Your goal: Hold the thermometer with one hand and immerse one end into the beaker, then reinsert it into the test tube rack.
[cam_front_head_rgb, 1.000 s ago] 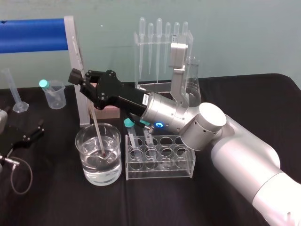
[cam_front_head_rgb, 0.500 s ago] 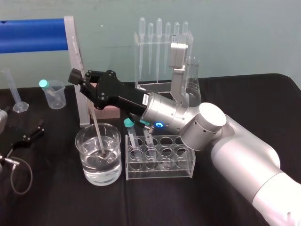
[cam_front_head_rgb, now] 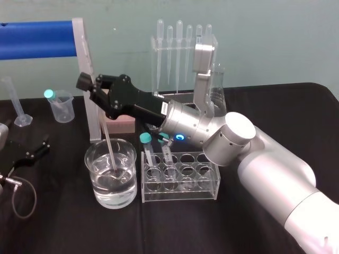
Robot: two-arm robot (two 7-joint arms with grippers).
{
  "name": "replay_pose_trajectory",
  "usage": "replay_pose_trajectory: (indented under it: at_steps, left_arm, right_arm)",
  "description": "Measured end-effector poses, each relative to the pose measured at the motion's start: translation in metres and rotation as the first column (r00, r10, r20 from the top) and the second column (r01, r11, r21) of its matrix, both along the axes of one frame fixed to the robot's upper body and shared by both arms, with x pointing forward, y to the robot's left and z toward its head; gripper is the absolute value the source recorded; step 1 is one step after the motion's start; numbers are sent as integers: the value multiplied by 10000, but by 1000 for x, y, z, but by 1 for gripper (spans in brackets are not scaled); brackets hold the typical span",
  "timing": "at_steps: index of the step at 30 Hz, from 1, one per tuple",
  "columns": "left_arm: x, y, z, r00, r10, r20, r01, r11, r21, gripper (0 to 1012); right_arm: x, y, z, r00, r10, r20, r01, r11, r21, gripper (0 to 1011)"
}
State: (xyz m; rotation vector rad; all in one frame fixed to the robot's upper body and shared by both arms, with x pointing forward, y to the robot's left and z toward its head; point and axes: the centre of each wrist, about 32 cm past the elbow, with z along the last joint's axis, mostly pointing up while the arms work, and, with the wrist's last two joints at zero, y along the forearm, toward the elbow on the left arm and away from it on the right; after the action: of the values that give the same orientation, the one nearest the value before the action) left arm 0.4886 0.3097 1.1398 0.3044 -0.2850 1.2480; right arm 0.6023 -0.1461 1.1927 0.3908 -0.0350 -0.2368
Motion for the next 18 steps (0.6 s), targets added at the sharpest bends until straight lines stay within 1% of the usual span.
replay_pose_trajectory:
  at_steps: [4, 6, 9, 11, 13, 14, 15, 16, 17, 18]
  left_arm:
    - [0, 0, 0, 10000, 0, 0, 0, 10000, 1, 1008]
    - [0, 0, 0, 10000, 0, 0, 0, 10000, 0, 1008]
    - [0, 0, 0, 10000, 0, -1, 0, 10000, 0, 1008]
    - [0, 0, 0, 10000, 0, 1, 0, 10000, 0, 1008]
    - [0, 0, 0, 10000, 0, 0, 0, 10000, 0, 1008]
    - [0, 0, 0, 10000, 0, 0, 0, 10000, 0, 1008]
    - [0, 0, 0, 10000, 0, -1, 0, 10000, 0, 1008]
    - [0, 0, 0, 10000, 0, 0, 0, 10000, 0, 1008]
    - [0, 0, 0, 10000, 0, 0, 0, 10000, 0, 1008]
    - [0, 0, 0, 10000, 0, 0, 0, 10000, 0, 1008]
  right_arm:
    - [1, -1, 10, 9995, 51, 303, -54, 9999, 120, 55]
    - [1, -1, 20, 9981, 68, 616, -82, 9997, 224, 55]
    - [0, -2, 28, 9960, 81, 888, -114, 9992, 371, 55]
    - [-1, -2, 36, 9936, 95, 1124, -167, 9978, 638, 55]
    - [-2, -2, 41, 9919, 115, 1268, -220, 9964, 813, 55]
    - [-2, -2, 46, 9898, 133, 1421, -283, 9942, 1035, 55]
    - [-3, -3, 49, 9886, 121, 1499, -295, 9930, 1144, 55]
    - [-4, -4, 55, 9857, 90, 1680, -317, 9906, 1333, 55]
    - [-4, -4, 55, 9857, 90, 1680, -317, 9906, 1333, 55]
    - [-6, -7, 60, 9828, 17, 1847, -300, 9882, 1502, 56]
